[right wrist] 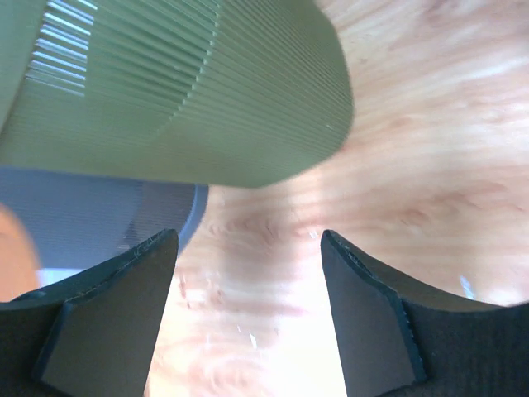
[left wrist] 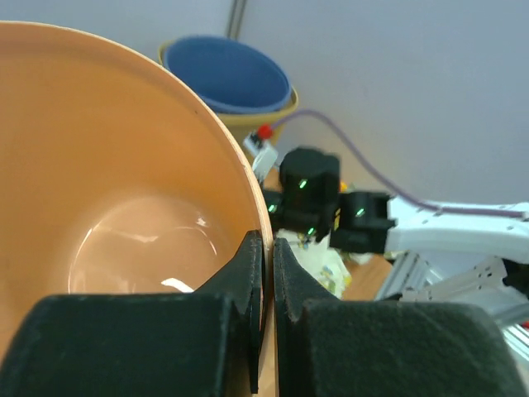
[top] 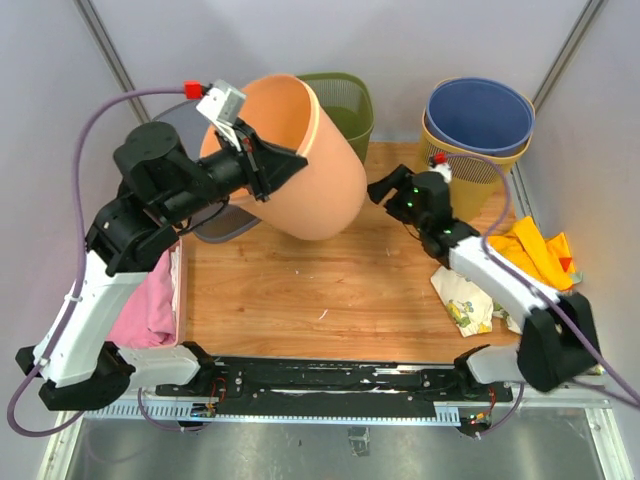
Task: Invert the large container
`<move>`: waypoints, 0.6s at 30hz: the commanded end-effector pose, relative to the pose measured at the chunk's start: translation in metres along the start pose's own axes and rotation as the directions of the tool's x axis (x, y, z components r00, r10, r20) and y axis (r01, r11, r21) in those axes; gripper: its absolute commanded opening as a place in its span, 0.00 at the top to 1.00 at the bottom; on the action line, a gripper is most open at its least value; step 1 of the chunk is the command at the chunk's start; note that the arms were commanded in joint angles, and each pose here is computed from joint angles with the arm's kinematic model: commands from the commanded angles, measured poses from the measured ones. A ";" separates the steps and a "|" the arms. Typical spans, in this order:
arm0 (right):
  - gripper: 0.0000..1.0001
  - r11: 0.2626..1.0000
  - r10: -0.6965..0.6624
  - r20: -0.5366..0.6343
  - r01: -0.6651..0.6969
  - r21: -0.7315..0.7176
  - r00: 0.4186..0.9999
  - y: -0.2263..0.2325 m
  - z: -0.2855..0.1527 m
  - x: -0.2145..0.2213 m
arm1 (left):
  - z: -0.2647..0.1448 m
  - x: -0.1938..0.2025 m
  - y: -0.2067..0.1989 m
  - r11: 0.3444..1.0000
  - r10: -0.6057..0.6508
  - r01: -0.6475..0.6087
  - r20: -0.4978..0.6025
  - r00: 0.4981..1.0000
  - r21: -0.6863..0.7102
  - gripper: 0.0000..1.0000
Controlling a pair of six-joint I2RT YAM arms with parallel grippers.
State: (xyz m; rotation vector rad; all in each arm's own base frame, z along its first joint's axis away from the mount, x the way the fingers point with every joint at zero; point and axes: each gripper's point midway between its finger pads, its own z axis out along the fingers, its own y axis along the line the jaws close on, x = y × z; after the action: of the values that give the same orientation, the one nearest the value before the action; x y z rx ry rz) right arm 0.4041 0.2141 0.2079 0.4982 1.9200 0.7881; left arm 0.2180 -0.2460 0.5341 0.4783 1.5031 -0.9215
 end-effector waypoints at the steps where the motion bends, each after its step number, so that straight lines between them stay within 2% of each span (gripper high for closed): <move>1: 0.28 0.962 -0.150 -0.108 0.171 0.215 0.983 -0.064 -0.082 -0.006 | -0.012 -0.008 -0.024 0.992 -0.067 0.061 0.047 0.997 0.115 1.00; 5: 0.28 0.904 -0.159 -0.097 0.184 0.386 0.983 -0.111 -0.150 -0.028 | -0.011 0.019 -0.028 0.977 -0.146 0.145 -0.003 0.989 0.155 1.00; 8: 0.24 0.872 -0.188 -0.043 0.187 0.451 0.981 -0.121 -0.191 -0.052 | -0.001 0.048 -0.032 0.942 -0.260 0.264 -0.045 0.964 0.205 1.00; 13: 0.22 0.820 -0.302 -0.048 0.286 0.496 0.952 -0.110 -0.232 -0.082 | 0.009 0.090 -0.036 0.814 -0.505 0.505 -0.080 0.859 0.288 1.00; 15: 0.21 0.811 -0.322 -0.064 0.310 0.496 0.945 -0.104 -0.239 -0.087 | 0.007 0.094 -0.037 0.759 -0.575 0.557 -0.054 0.816 0.338 1.00; 18: 0.21 0.826 -0.329 -0.092 0.333 0.454 0.940 -0.092 -0.242 -0.087 | 0.008 0.111 -0.027 0.717 -0.645 0.626 -0.048 0.763 0.307 1.00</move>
State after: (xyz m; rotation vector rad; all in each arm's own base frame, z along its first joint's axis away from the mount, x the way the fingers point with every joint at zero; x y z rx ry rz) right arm 0.2454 0.0260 0.2813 0.5033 2.0279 0.1772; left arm 0.1991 -0.3009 0.3702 0.2270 1.7851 -1.4780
